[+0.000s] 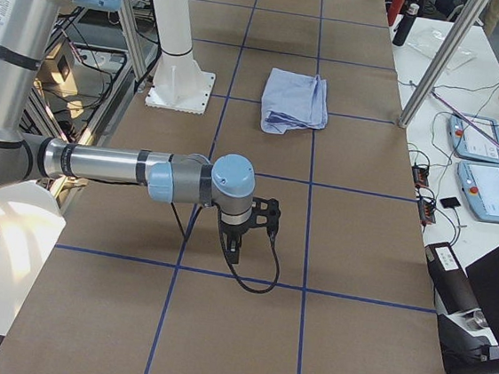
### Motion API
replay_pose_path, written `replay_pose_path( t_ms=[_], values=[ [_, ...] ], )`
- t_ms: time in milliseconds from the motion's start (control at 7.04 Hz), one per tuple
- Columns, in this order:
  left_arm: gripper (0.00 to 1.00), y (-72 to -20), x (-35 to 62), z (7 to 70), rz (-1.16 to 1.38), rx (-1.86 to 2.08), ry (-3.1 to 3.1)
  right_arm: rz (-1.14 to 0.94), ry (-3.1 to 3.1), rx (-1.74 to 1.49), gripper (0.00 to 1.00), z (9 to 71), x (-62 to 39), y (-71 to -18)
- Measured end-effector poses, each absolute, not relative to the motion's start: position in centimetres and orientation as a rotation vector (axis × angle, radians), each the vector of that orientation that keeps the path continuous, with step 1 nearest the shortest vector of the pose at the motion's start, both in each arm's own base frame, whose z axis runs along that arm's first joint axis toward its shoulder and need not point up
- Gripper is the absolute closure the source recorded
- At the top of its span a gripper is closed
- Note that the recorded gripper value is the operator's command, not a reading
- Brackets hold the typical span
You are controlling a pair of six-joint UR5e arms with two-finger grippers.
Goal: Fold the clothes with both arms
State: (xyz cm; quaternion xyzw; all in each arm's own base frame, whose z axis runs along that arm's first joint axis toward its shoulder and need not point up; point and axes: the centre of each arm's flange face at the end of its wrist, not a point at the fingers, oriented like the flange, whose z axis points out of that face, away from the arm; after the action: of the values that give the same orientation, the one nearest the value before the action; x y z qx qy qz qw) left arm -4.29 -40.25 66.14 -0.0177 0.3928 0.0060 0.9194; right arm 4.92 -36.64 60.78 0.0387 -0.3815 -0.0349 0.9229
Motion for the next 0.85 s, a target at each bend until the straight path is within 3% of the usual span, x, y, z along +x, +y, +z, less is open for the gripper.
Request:
replay_pose_path(
  t_ms=[853],
  values=[
    [0.00,-41.3,-4.2,63.5,0.042,0.033,0.818,-0.072,-0.782,0.079,0.00,60.8,4.9,-36.6]
  ],
)
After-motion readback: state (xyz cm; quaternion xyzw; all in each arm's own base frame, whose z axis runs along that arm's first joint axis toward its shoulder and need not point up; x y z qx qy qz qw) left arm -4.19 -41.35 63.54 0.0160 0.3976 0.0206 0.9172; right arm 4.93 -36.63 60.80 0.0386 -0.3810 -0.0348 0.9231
